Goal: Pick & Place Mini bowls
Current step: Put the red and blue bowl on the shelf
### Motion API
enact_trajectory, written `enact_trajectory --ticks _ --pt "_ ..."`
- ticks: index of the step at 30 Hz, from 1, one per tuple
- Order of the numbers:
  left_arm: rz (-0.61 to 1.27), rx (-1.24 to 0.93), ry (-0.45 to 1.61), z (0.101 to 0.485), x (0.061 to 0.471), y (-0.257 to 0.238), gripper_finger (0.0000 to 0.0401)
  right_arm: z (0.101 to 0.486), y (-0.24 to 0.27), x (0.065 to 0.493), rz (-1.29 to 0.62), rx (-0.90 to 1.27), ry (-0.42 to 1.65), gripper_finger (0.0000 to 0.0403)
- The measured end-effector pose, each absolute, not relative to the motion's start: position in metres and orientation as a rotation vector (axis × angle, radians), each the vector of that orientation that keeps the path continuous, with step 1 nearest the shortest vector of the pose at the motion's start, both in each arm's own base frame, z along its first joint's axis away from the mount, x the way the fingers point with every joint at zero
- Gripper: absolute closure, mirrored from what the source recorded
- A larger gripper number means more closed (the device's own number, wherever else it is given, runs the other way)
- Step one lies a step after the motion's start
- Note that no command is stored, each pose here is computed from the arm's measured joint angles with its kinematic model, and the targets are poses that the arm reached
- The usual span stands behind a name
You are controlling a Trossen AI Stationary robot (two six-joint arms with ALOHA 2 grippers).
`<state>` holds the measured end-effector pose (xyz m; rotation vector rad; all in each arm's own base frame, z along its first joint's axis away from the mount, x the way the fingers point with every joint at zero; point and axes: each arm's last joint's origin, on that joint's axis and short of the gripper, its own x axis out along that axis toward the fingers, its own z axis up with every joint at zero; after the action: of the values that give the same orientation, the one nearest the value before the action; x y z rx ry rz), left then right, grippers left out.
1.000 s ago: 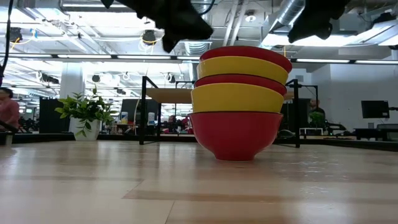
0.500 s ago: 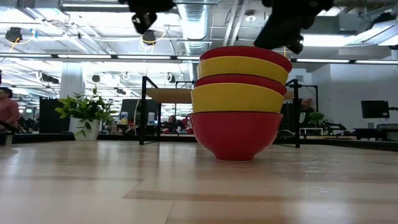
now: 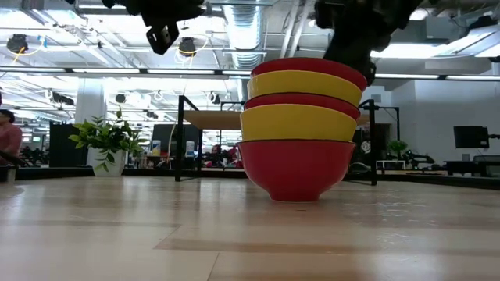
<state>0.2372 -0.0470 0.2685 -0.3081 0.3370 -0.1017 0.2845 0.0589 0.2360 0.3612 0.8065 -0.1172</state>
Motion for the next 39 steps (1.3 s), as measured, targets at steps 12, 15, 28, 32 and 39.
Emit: enact_trajectory --ticks 12,15,28,32,39 --pt "-0.105 -0.310 0.317 0.265 0.239 -0.047 0.0334 0.232 0.060 0.284 -0.090 0.344 0.844 0.0339" --pt "-0.106 -0.310 0.317 0.265 0.239 -0.047 0.0334 0.232 0.059 0.284 -0.092 0.341 0.844 0.0339" --pt "-0.094 -0.306 0.303 0.266 0.239 -0.047 0.0334 0.222 0.056 0.280 -0.129 0.334 0.856 0.0339" --pt "-0.078 -0.304 0.299 0.267 0.239 -0.047 0.0334 0.222 0.055 0.281 -0.130 0.337 0.853 0.0339" --pt "-0.056 -0.301 0.292 0.267 0.240 -0.046 0.0334 0.217 0.056 0.284 -0.131 0.356 0.867 0.0339"
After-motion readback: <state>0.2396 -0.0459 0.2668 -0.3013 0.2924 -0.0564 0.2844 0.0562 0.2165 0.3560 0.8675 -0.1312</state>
